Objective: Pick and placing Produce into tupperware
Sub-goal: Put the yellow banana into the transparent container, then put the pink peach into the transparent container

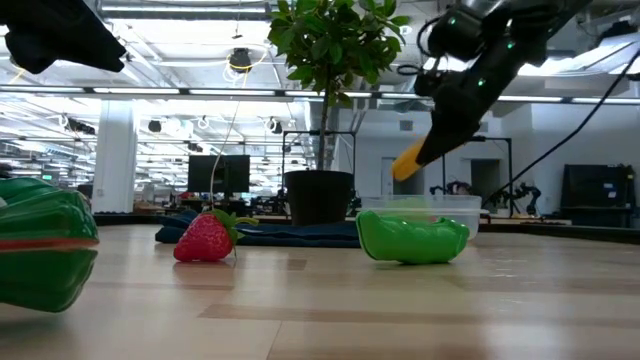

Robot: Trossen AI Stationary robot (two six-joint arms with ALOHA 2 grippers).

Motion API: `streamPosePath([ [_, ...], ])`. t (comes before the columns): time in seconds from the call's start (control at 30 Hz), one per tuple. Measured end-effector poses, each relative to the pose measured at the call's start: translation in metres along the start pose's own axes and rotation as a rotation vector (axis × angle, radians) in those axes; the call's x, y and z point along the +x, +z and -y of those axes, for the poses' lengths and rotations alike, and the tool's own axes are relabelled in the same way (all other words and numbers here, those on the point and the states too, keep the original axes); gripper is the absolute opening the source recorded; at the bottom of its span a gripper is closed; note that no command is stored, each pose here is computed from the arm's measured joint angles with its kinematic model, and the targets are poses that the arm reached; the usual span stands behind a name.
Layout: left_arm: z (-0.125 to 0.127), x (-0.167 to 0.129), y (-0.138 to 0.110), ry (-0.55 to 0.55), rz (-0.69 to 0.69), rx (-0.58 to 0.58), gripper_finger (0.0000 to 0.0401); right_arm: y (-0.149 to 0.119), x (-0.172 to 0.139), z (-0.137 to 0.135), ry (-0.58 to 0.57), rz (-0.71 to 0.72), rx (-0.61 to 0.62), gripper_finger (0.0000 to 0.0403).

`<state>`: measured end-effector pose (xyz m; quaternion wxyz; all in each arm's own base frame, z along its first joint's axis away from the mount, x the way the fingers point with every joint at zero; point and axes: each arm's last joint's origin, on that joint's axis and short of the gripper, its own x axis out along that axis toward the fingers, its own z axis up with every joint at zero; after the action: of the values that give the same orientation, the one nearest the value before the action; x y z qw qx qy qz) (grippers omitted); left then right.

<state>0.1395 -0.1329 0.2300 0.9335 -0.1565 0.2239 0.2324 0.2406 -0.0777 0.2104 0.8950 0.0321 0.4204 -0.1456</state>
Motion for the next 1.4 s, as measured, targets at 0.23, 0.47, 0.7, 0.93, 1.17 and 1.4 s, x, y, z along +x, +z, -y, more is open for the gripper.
streamPosePath([
  [0.23,0.000,0.000,0.000,0.000,0.000,-0.004,0.0107,-0.004,0.021,0.002,0.026,-0.052,0.001,0.0150],
  [0.47,0.000,0.000,0.000,0.000,0.001,-0.016,0.0107,-0.007,0.030,0.004,0.056,-0.080,0.013,0.0145],
  [0.7,0.000,0.000,0.000,0.002,0.006,-0.016,0.0107,-0.007,0.030,0.004,0.056,-0.081,0.013,0.0158],
  [0.93,0.000,0.000,0.000,0.003,0.007,-0.016,0.0107,-0.007,0.030,0.004,0.057,-0.082,0.015,0.0186],
  [1.17,0.000,0.000,0.000,0.003,0.008,-0.016,0.0107,-0.008,0.023,0.003,0.080,-0.096,0.033,0.0198],
  [1.4,0.000,0.000,0.000,0.003,0.005,0.002,0.0107,-0.012,-0.017,-0.005,0.124,-0.096,0.058,0.0196],
])
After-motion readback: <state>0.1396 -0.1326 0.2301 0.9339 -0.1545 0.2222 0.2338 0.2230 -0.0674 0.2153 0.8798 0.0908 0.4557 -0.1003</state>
